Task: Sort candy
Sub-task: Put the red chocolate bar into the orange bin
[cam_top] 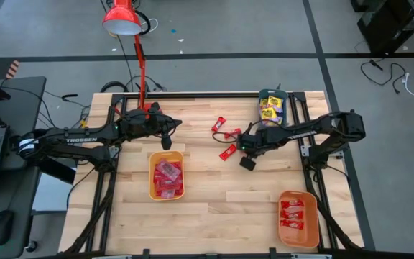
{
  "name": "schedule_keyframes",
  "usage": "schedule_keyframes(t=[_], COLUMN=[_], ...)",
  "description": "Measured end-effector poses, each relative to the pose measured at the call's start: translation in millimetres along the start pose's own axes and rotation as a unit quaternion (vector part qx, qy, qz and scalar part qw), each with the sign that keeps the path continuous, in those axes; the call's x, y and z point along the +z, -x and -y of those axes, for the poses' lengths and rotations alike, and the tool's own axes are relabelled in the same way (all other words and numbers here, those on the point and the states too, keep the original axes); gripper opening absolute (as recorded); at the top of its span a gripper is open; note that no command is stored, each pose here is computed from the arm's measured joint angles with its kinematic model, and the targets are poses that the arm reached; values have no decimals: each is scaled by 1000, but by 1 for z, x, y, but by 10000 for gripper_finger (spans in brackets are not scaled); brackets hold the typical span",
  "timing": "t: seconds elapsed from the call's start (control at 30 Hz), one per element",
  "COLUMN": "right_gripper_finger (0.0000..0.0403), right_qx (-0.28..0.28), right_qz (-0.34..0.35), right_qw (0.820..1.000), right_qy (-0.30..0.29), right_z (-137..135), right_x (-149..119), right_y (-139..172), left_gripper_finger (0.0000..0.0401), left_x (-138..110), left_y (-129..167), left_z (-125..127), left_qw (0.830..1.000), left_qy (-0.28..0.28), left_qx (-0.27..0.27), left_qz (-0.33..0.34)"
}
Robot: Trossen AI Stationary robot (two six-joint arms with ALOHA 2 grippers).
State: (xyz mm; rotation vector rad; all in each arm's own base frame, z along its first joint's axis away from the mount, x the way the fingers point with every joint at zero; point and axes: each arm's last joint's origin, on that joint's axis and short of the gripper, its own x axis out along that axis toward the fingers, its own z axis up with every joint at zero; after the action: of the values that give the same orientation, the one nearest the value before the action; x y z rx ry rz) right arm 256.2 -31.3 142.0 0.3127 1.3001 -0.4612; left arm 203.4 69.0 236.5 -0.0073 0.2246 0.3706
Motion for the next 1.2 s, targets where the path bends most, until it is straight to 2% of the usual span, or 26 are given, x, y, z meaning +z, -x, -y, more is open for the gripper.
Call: schedule_keyframes(t=[0.13,0.27,0.33,0.43,0.6,0.67,0.8,1.03,1.2], right_gripper_finger=[0,0,0,1,22,39,85,176,219], right_qx=[58,58,58,47,24,29,34,33,34], right_qz=[-6,-5,2,-3,-1,9,13,4,17], right_qw=[998,997,995,985,953,943,940,953,957], right_qy=[-3,42,77,163,303,330,339,300,289], right_z=[-15,-23,-23,-20,-17,-18,-20,-20,-20], right_x=[1,3,4,0,-2,0,1,1,-2], right_y=[5,17,25,29,29,29,28,21,14], left_gripper_finger=[2,2,2,2,2,2,2,2,2], left_x=[0,0,0,0,0,0,0,0,-1], left_y=[0,0,0,0,0,0,0,0,0], left_z=[0,0,0,0,0,0,0,0,0], left_qw=[1000,1000,1000,1000,1000,1000,1000,1000,1000], left_qy=[0,0,0,1,2,3,4,2,0], left_qx=[0,0,0,0,-1,-1,-1,-1,-1], left_qz=[0,0,0,0,0,0,0,-2,-5])
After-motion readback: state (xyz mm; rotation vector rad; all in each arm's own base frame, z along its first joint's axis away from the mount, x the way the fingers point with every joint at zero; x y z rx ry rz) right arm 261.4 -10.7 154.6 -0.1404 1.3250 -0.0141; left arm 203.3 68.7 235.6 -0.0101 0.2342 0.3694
